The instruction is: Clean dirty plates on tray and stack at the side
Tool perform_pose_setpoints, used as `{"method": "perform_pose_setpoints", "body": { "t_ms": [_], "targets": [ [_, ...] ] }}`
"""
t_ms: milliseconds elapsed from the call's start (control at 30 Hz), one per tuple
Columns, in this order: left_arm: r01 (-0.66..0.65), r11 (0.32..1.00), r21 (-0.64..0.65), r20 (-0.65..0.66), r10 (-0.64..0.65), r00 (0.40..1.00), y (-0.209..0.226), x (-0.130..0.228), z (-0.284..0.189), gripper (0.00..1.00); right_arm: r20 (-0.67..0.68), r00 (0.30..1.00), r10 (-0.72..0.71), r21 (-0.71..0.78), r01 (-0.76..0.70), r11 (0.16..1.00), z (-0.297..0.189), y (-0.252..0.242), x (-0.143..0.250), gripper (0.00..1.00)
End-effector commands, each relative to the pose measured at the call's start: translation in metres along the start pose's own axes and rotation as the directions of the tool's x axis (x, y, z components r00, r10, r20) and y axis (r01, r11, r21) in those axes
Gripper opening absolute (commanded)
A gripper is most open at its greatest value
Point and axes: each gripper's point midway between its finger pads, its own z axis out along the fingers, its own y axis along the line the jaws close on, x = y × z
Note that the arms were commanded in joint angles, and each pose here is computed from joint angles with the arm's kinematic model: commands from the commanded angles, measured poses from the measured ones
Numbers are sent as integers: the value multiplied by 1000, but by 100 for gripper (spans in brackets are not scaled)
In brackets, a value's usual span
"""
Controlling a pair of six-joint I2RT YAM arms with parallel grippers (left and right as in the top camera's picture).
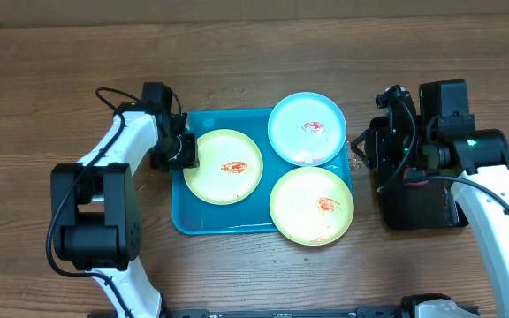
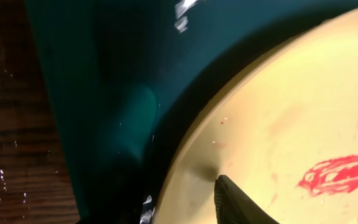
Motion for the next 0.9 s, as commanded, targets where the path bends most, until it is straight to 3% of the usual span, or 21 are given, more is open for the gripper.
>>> {"method": "perform_pose_setpoints", "body": {
  "t_ms": [0, 100, 133, 233, 500, 667, 867],
  "targets": [
    [-1, 1000, -16, 0, 1, 1000, -1, -4, 5, 30, 28, 999, -18, 6, 18, 1000, -6, 3, -8, 41],
    [-1, 998, -55, 1, 1, 1000, 5, -4, 5, 8, 50, 988, 144, 103, -148, 984, -7, -14, -10, 32],
    [0, 998, -66, 0, 1, 1000, 7, -4, 5, 4, 69, 975, 213, 156, -221, 963, -8, -24, -9, 27],
    [0, 996, -85, -1, 0, 1000, 10, -3, 5, 4, 121, 941, 317, 243, -338, 909, -14, -41, -10, 20],
    [-2, 996, -85, -1, 2, 1000, 10, -3, 5, 4, 163, 894, 417, 415, -446, 793, -54, -105, -2, 20],
    [-37, 996, -85, -5, 36, 999, 10, -3, 5, 4, 50, 880, 471, 467, -438, 768, -41, -146, 21, 20],
    [-92, 992, -85, -10, 92, 996, 10, -3, 5, 4, -173, 864, 473, 470, -350, 810, 12, -168, 45, 16]
  ]
}}
